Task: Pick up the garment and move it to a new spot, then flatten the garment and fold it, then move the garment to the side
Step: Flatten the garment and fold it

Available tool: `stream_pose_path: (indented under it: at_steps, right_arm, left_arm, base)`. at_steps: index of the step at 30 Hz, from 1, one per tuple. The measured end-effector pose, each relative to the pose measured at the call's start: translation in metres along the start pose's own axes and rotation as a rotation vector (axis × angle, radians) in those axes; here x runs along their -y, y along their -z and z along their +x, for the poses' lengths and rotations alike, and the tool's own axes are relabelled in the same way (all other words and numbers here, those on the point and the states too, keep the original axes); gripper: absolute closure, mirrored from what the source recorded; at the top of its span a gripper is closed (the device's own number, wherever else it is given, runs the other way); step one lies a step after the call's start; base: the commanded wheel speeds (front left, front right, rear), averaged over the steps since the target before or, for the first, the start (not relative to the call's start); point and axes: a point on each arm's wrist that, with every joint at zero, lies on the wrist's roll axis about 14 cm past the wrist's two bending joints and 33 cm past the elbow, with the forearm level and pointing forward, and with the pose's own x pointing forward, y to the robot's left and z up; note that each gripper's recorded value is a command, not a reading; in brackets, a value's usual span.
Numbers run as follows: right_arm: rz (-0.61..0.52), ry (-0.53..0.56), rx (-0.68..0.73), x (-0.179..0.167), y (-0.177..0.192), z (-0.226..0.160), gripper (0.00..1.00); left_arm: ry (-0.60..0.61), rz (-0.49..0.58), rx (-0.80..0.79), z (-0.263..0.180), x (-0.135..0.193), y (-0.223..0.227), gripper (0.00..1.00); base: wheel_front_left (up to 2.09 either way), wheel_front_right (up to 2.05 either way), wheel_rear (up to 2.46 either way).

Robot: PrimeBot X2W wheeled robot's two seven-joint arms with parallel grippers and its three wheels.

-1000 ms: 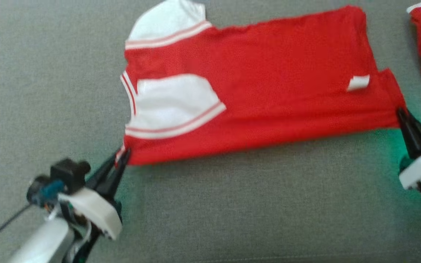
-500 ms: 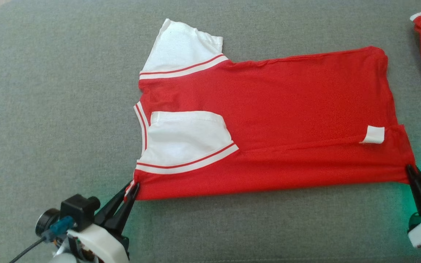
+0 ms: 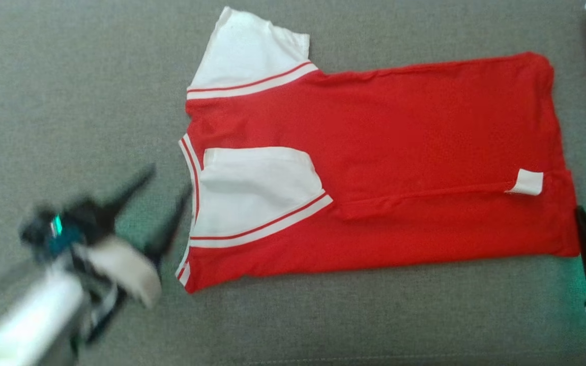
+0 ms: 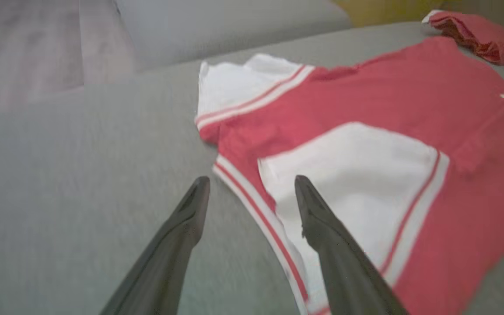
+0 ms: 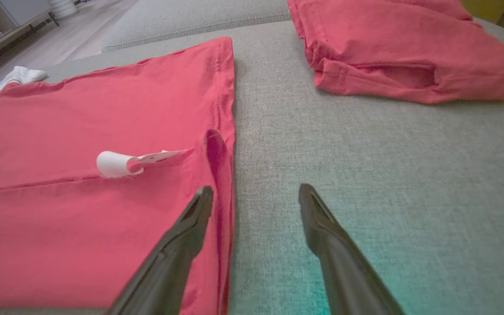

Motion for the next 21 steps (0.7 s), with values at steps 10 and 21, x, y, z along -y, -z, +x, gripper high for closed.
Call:
stream_pose_path:
  at_steps: [10, 21]
  right_arm:
    - [-0.074, -0.053, 0.028, -0.014, -0.022, 0.040, 0.00]
    - [-0.082, -0.028, 0.034, -0.008, -0.028, 0.049, 0.00]
  left_arm:
    - [0.075, 0.137, -0.007, 0.104, -0.046, -0.116, 0.00]
    - [0.081, 0.042, -0.240, 0.175, -0.062, -0.107, 0.00]
  base:
    - [0.00, 0.00, 0.00]
    - [0.00, 0.00, 0.00]
